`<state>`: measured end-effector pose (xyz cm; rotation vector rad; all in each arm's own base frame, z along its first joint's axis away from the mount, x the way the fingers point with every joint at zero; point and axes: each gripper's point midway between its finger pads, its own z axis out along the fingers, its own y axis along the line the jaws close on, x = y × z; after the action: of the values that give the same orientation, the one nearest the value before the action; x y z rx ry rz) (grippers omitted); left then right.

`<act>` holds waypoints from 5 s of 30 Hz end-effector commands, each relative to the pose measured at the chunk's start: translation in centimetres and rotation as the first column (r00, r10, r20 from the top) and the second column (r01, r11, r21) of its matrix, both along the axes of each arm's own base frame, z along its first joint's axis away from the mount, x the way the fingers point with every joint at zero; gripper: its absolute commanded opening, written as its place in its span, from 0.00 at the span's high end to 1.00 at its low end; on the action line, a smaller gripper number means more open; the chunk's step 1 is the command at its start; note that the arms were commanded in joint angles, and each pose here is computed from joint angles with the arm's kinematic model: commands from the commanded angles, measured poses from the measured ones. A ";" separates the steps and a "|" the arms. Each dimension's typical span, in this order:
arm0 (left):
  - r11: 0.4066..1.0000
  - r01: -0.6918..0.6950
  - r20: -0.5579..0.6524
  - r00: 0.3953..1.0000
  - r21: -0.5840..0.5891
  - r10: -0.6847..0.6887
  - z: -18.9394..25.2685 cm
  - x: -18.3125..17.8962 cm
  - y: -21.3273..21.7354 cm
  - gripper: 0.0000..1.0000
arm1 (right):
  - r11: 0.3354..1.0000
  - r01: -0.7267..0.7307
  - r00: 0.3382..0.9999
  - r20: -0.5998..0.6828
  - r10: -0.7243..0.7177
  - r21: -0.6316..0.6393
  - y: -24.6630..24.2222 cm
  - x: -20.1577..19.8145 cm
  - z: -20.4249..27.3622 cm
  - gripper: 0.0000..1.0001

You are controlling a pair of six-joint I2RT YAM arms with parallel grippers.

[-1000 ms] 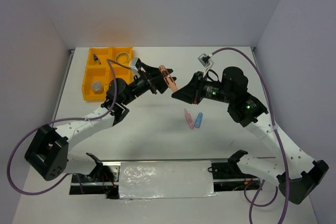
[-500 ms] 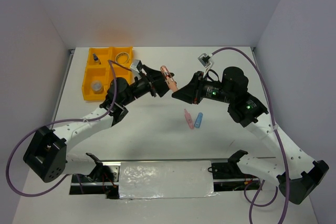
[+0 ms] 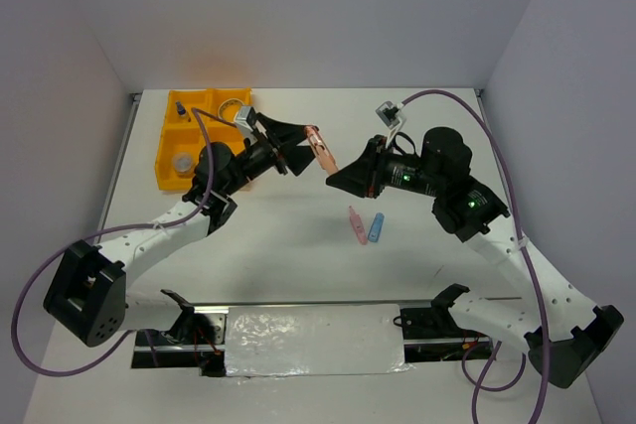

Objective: Sort the stationery into containers
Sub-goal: Close the pen cap on the pen.

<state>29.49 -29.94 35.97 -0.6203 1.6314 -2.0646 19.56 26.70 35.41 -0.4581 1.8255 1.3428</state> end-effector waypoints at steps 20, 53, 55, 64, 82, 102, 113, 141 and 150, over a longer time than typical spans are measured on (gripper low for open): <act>0.986 -0.154 0.095 0.984 0.063 0.148 0.5 1.7 3.6 0.16 | 1.000 -0.003 0.997 0.073 0.003 0.004 -0.3 -0.4 1.2 1.00; 0.963 -0.188 0.683 0.730 0.195 0.004 9.3 -2.0 1.6 0.19 | 1.000 -0.014 0.997 0.081 0.013 0.007 -0.3 -0.6 2.4 1.00; 0.960 -0.189 0.682 0.732 0.207 -0.003 9.4 -2.0 1.4 0.19 | 1.000 -0.019 0.996 0.084 0.018 0.008 -0.2 -0.6 2.5 1.00; 0.964 -0.146 0.659 0.751 0.224 -0.039 8.6 -2.4 0.5 0.31 | 1.000 -0.019 0.996 0.092 0.019 0.006 -0.1 -0.4 2.6 1.00; 0.961 -0.100 0.609 0.789 0.259 -0.082 6.7 -3.5 -0.2 0.63 | 0.999 -0.020 0.994 0.105 0.017 0.030 0.0 -0.4 3.6 1.00; 0.955 -0.092 0.576 0.812 0.282 -0.092 6.3 -4.2 -0.4 1.00 | 0.996 0.030 0.989 0.141 -0.042 0.087 -0.2 0.5 5.8 1.00; 0.960 -0.075 0.567 0.818 0.271 -0.096 6.4 -5.3 -1.3 1.00 | 0.982 0.079 0.981 0.163 -0.108 0.173 -0.2 1.6 7.5 1.00; 0.885 0.032 0.612 0.711 0.465 -0.347 0.8 -10.1 -4.8 1.00 | 0.989 0.009 0.943 0.328 -0.057 0.145 1.4 3.4 14.2 1.00; 0.857 0.030 0.552 0.754 0.514 -0.357 -2.2 -11.9 -5.8 1.00 | 0.974 -0.061 0.931 0.363 -0.023 0.217 2.5 3.8 17.5 1.00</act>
<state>24.41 -30.53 44.97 0.0855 1.2772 -1.5038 20.15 29.65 40.74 -0.6345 1.8749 1.4370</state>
